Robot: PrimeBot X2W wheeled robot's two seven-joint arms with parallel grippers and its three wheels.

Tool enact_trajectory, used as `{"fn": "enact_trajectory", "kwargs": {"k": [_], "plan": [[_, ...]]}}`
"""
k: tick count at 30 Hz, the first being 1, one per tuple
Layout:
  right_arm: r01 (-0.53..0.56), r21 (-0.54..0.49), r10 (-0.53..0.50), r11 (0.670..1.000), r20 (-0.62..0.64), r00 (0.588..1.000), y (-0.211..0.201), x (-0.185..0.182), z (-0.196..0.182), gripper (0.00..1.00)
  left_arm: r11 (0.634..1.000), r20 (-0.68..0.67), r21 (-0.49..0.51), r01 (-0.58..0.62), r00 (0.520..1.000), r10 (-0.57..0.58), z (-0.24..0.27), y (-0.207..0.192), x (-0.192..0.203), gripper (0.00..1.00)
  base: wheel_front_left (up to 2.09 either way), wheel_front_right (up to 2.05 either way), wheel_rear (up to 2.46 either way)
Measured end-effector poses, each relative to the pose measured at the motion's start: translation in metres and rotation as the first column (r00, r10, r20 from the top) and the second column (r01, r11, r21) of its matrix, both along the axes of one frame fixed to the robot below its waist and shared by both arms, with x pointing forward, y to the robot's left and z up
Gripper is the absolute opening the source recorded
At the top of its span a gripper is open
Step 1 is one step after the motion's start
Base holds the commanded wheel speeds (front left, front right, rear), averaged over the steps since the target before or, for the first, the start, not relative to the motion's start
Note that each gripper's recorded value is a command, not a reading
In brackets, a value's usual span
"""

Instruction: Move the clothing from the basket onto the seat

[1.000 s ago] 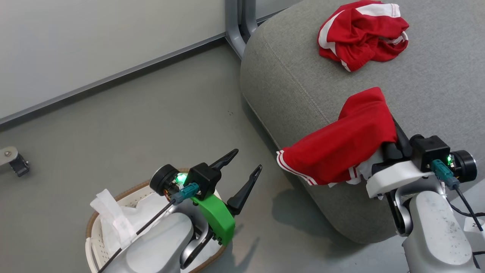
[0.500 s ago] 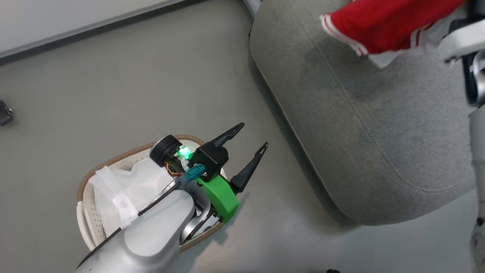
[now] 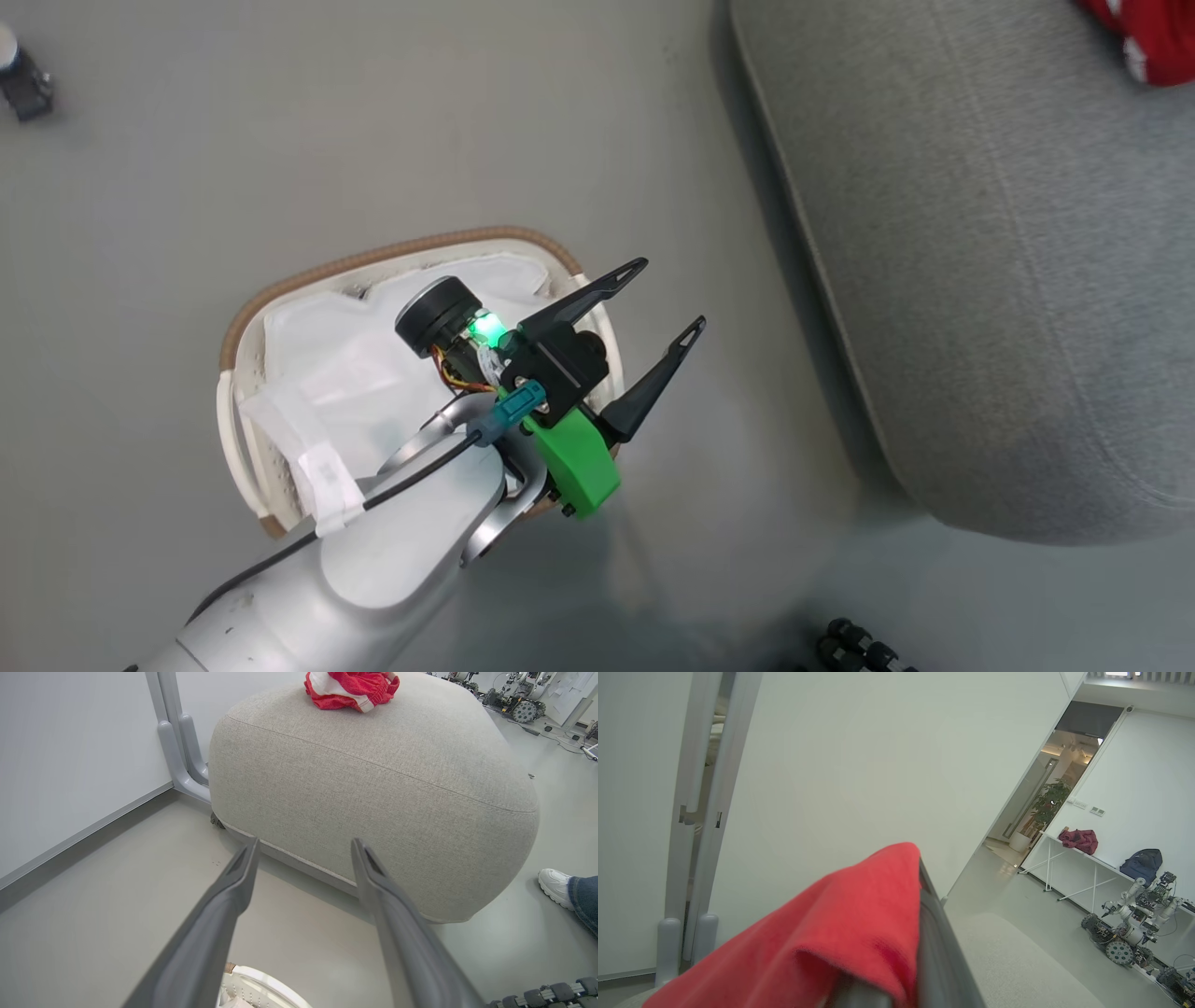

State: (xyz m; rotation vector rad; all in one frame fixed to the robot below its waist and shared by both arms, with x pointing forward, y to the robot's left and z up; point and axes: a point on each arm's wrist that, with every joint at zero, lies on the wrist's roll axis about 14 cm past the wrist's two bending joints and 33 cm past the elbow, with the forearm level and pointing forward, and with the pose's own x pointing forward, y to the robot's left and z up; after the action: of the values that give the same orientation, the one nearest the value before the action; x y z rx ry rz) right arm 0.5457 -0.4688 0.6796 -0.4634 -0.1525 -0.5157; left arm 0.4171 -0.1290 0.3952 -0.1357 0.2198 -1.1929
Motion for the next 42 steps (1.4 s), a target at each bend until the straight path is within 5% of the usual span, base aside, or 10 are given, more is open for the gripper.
{"fn": "enact_trajectory", "kwargs": {"k": [8, 16, 19, 20, 21, 42], "plan": [[0.036, 0.116, -0.015, 0.993, -0.177, 0.984, -0.003, 0.028, -0.121, 0.0, 0.999, -0.035, 0.02, -0.042, 0.998, 0.043, -0.028, 0.017, 0.014, 1.0, 0.0, 0.0, 0.0], [0.021, 0.259, 0.067, 0.966, -0.326, 0.943, 0.04, 0.028, -0.243, 0.0, 0.998, -0.079, 0.051, -0.045, 0.996, 0.049, -0.052, 0.025, 0.012, 1.0, 0.0, 0.0, 0.0], [0.03, 0.266, 0.06, 0.964, -0.325, 0.944, 0.04, 0.02, -0.248, 0.42, 0.998, -0.075, 0.044, -0.037, 0.996, 0.041, -0.05, 0.021, 0.011, 1.0, 0.0, 0.0, 0.0], [0.033, 0.269, 0.059, 0.963, -0.33, 0.942, 0.041, 0.016, -0.251, 0.8, 0.999, -0.073, 0.041, -0.035, 0.997, 0.038, -0.049, 0.02, 0.011, 1.0, 0.0, 0.0, 0.0], [0.036, 0.273, 0.059, 0.961, -0.334, 0.941, 0.042, 0.013, -0.253, 1.0, 0.999, -0.073, 0.043, -0.032, 0.997, 0.035, -0.048, 0.019, 0.011, 1.0, 0.0, 0.0, 0.0], [-0.048, 0.27, 0.125, 0.962, -0.277, 0.953, 0.078, -0.052, -0.229, 1.0, 0.987, -0.032, -0.054, -0.149, 0.989, 0.147, 0.012, 0.019, 0.026, 1.0, 0.0, 0.0, 0.0]]}}
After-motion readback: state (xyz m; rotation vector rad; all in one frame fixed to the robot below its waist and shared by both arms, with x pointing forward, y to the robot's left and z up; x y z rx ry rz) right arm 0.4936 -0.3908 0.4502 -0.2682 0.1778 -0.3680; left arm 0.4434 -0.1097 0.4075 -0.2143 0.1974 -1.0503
